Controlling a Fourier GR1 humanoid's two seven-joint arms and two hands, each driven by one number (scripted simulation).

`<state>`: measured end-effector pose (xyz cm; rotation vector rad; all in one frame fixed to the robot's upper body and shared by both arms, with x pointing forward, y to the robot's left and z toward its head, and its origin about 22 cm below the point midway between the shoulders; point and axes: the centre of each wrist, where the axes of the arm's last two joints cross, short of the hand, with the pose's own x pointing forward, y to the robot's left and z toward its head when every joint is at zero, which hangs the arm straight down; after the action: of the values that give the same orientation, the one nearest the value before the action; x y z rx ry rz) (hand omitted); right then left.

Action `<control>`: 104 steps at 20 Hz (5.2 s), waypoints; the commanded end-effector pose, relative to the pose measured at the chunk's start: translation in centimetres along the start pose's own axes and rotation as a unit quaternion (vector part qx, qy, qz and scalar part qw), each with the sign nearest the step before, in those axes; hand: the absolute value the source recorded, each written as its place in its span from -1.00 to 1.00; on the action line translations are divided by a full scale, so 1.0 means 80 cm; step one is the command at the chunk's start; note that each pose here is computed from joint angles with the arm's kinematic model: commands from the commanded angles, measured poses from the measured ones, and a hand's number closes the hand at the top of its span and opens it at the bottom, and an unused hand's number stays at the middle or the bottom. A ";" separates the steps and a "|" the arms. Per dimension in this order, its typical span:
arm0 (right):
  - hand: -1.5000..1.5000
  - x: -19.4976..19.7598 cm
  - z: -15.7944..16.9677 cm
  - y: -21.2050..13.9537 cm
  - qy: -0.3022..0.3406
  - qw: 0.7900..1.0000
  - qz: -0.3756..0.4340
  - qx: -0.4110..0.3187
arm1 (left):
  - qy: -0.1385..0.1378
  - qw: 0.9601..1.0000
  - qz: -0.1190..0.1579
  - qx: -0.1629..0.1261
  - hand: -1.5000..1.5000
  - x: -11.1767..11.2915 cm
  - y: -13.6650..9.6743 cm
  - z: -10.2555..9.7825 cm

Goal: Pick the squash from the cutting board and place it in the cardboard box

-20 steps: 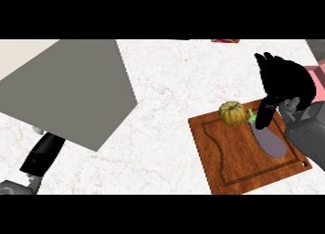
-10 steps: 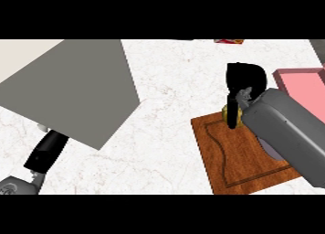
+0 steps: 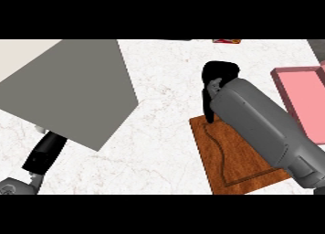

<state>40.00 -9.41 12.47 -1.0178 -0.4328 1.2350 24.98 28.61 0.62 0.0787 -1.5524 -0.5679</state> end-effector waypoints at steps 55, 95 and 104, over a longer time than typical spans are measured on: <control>1.00 0.015 -0.075 0.108 0.080 0.986 0.147 -0.025 | -0.081 0.996 -0.008 0.038 0.00 0.059 0.021 -0.028; 1.00 -0.261 -0.101 -0.146 0.161 0.835 -0.307 -0.428 | -0.098 0.994 -0.003 0.051 0.00 0.060 0.013 -0.043; 1.00 -0.343 -0.132 -0.105 0.163 0.901 -0.331 -0.231 | -0.085 0.996 0.001 0.036 0.00 0.056 0.019 -0.027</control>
<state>44.97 -35.64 20.82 -1.4190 -0.8199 0.3142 24.06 29.22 0.54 0.1214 -1.5473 -0.5053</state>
